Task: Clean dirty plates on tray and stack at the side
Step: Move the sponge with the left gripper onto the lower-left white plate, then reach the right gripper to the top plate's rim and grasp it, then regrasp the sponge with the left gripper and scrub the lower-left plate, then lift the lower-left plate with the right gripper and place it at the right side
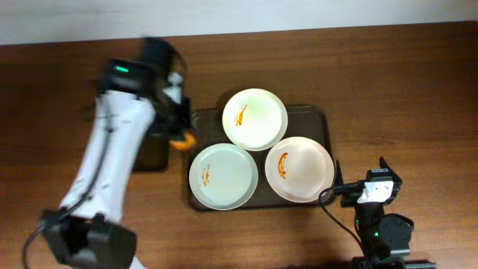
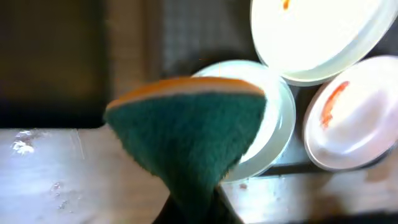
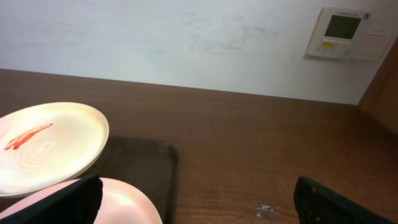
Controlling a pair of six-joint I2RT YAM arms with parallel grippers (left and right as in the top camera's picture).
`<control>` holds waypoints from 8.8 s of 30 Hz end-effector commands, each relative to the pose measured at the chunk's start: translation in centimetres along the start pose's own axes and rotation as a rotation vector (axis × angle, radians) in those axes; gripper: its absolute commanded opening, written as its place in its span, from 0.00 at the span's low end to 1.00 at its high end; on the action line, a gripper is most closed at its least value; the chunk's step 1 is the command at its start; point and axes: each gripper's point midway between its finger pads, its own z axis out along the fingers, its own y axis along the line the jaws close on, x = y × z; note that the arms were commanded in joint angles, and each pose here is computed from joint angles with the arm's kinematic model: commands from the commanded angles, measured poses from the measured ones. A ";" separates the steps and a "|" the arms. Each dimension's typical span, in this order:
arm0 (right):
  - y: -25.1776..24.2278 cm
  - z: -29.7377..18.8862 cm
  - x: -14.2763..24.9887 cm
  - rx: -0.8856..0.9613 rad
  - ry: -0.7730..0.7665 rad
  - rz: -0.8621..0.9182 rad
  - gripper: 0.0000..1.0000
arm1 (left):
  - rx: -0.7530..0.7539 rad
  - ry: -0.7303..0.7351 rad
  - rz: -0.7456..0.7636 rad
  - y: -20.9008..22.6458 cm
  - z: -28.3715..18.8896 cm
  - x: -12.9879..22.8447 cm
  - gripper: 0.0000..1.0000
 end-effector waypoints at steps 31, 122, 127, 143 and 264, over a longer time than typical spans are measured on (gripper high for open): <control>0.5 0.0 -0.9 -0.035 -0.047 0.041 0.98 | -0.019 -0.227 -0.309 5.2 3.0 2.6 1.00; 24.2 5.3 12.3 -0.476 1.414 0.005 0.10 | 0.021 -0.075 -0.282 5.3 6.2 6.0 0.99; 24.3 5.4 12.5 -0.478 1.407 0.007 0.06 | 0.044 -0.076 -0.264 4.9 6.2 5.9 0.84; 24.9 5.3 12.3 -0.509 1.408 0.031 0.04 | 0.278 -0.104 -0.004 -4.3 14.7 8.1 0.62; 25.7 8.8 -5.2 -0.072 0.873 -0.406 0.04 | -0.081 -0.400 -0.347 15.0 7.5 -3.2 0.00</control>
